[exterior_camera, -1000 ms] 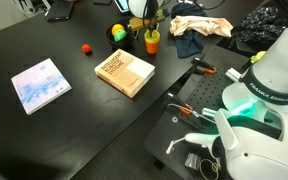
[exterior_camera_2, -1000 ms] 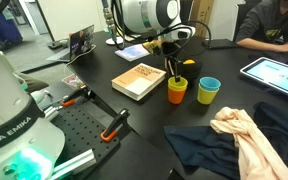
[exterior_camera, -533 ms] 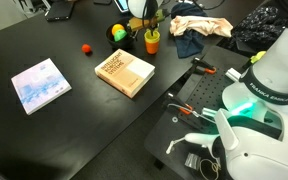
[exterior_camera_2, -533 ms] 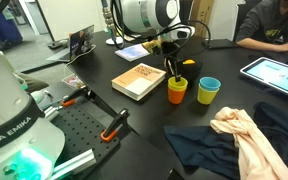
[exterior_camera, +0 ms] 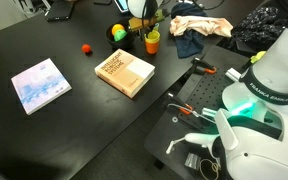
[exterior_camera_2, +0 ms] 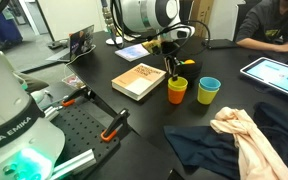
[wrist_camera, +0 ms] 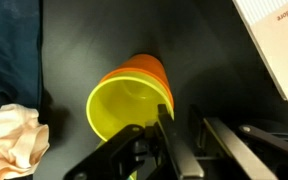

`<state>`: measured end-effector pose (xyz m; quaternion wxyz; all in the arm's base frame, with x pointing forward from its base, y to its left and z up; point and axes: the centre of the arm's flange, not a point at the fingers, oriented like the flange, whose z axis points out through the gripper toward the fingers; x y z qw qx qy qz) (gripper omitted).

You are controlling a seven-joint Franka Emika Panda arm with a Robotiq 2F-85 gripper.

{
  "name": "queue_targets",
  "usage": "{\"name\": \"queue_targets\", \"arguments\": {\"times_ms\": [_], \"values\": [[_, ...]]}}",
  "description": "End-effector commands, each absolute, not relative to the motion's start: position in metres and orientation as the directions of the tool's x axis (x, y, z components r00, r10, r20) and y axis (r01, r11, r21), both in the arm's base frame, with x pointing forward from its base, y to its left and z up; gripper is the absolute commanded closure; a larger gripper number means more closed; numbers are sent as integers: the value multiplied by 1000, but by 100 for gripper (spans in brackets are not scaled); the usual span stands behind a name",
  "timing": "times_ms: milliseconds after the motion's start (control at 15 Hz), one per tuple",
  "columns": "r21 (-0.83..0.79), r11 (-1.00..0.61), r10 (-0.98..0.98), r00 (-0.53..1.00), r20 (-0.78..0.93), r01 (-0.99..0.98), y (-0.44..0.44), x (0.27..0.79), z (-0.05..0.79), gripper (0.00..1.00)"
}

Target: Take the three cups out of the yellow cup and separate them

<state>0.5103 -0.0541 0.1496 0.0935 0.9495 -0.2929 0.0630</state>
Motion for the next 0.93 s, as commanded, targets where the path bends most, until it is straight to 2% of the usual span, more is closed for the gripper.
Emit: {"name": "queue_targets", "arguments": {"times_ms": [0,133,333,867], "values": [[126,-810,-551,817,170,-573,-52,510,161,96],[123,-810,-553,817,165,-573,-50,509,161,100],[131,-808,-555,816,161,-575,-50,510,164,95],[133,-820,-543,830,126,-556,-57,515,201,96]]}}
